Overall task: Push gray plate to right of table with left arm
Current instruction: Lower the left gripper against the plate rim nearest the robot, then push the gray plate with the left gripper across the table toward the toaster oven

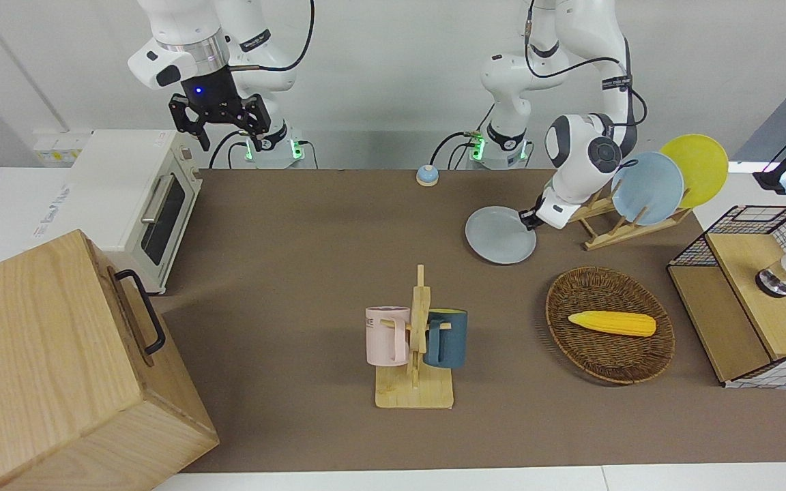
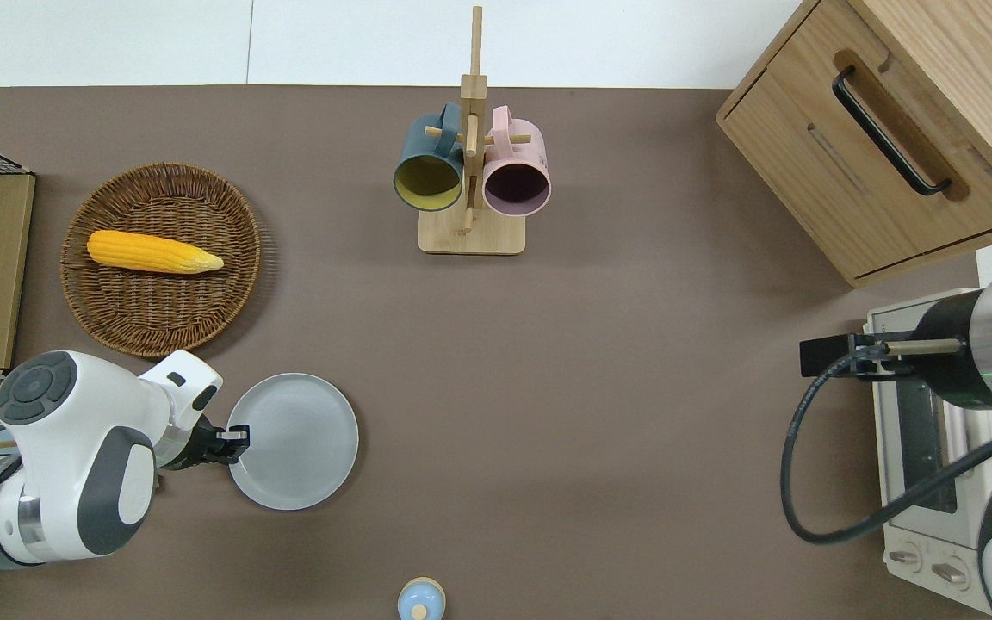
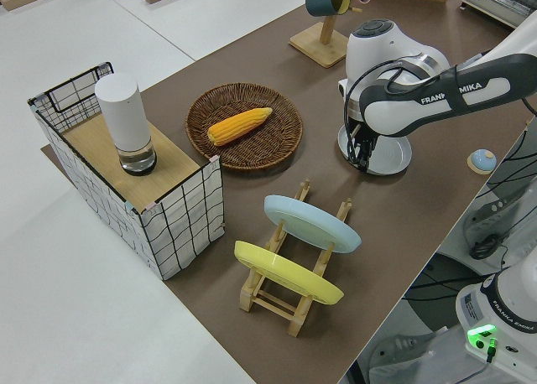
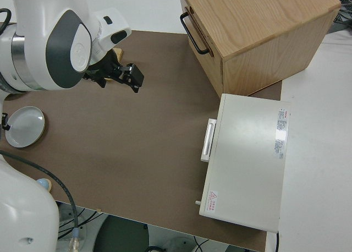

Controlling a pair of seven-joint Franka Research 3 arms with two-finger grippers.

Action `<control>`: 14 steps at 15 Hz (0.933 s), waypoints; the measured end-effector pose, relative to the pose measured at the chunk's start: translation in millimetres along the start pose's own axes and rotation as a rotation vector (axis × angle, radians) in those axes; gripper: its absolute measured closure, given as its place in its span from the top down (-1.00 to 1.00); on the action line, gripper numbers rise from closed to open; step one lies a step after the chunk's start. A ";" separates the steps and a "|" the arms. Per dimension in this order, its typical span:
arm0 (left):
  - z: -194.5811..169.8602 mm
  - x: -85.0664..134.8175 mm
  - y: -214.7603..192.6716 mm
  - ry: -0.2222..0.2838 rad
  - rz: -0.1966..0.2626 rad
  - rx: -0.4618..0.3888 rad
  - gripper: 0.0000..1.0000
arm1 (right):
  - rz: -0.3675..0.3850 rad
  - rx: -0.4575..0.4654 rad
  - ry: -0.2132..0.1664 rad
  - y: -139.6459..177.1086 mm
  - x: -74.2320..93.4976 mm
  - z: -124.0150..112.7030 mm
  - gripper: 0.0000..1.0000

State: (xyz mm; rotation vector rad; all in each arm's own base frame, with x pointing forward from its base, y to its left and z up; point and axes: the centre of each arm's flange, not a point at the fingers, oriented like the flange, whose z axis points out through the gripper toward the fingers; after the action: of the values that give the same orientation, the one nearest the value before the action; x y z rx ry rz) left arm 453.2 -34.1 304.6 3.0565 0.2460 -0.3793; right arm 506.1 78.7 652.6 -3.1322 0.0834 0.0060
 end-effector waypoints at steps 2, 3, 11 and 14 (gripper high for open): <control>1.2 -3.0 12.5 -0.004 -0.013 -0.011 -0.94 | 0.000 0.000 0.000 0.0 0.0 0.0 0.99; 2.0 -4.9 19.6 -0.007 -0.021 -0.017 -0.94 | 0.000 0.000 0.000 0.0 0.0 0.0 0.99; 13.0 -24.1 93.3 0.030 -0.078 -0.083 -0.94 | 0.000 0.000 0.000 0.0 0.0 0.0 0.99; 18.1 -38.1 134.3 0.054 -0.121 -0.110 -0.94 | 0.000 0.000 0.000 0.0 0.0 0.0 0.99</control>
State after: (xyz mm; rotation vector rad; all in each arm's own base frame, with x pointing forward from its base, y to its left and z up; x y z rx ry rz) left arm 434.4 -173.6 300.8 2.9548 0.4411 -0.2785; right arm 506.1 78.7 652.6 -3.1322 0.0834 0.0061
